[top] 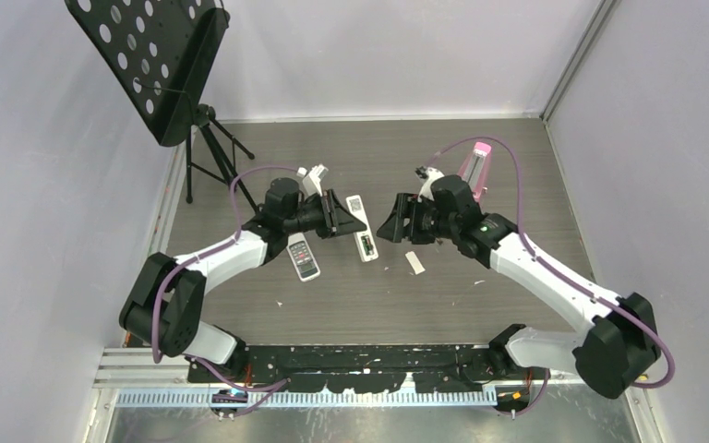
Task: Load the batteries into the remote control
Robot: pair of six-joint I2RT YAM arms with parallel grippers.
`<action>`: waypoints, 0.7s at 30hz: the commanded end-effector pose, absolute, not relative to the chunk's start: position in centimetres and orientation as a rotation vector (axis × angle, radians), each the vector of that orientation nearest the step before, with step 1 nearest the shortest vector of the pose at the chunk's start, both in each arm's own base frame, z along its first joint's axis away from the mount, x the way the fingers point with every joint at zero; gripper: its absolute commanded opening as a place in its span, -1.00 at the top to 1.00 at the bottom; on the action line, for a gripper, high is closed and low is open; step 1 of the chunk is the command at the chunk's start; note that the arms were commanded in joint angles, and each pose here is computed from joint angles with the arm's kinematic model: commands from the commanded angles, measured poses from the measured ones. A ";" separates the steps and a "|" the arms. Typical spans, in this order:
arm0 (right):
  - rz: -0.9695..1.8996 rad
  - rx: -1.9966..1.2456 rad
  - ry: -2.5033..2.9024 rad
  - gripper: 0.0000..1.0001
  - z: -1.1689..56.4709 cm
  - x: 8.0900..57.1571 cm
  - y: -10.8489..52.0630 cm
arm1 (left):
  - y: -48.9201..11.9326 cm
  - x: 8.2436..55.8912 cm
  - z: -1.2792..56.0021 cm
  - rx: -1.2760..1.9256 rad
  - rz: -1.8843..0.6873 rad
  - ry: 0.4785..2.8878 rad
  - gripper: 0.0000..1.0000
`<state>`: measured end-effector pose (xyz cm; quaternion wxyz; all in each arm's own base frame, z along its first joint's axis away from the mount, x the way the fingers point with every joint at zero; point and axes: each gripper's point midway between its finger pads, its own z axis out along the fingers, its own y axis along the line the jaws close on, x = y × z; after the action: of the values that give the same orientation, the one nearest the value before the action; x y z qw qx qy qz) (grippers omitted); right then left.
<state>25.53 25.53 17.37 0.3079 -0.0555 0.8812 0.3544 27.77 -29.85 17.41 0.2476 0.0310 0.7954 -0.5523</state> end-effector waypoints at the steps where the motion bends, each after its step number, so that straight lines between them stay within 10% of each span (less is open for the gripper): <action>1: 0.752 -0.026 2.283 -0.45 20.5 26.4 22.2 | -29.1 28.2 16.7 0.114 -1.401 2.168 1.00; 6: 0.344 0.044 2.494 -0.66 15.8 25.8 17.1 | -28.7 27.7 15.3 0.078 -1.402 2.169 1.00; 13: 0.149 -0.102 2.719 -0.26 10.5 24.1 16.4 | -28.0 27.5 15.5 0.061 -1.370 2.128 1.00; 21: 0.007 -0.224 2.861 -0.25 5.7 23.9 17.0 | -28.1 26.8 16.1 0.105 -1.409 2.114 1.00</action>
<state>22.75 16.76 5.47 0.1305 -0.0582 0.9896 0.0180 26.69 -27.74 13.69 0.2640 0.0087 0.8208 -0.5065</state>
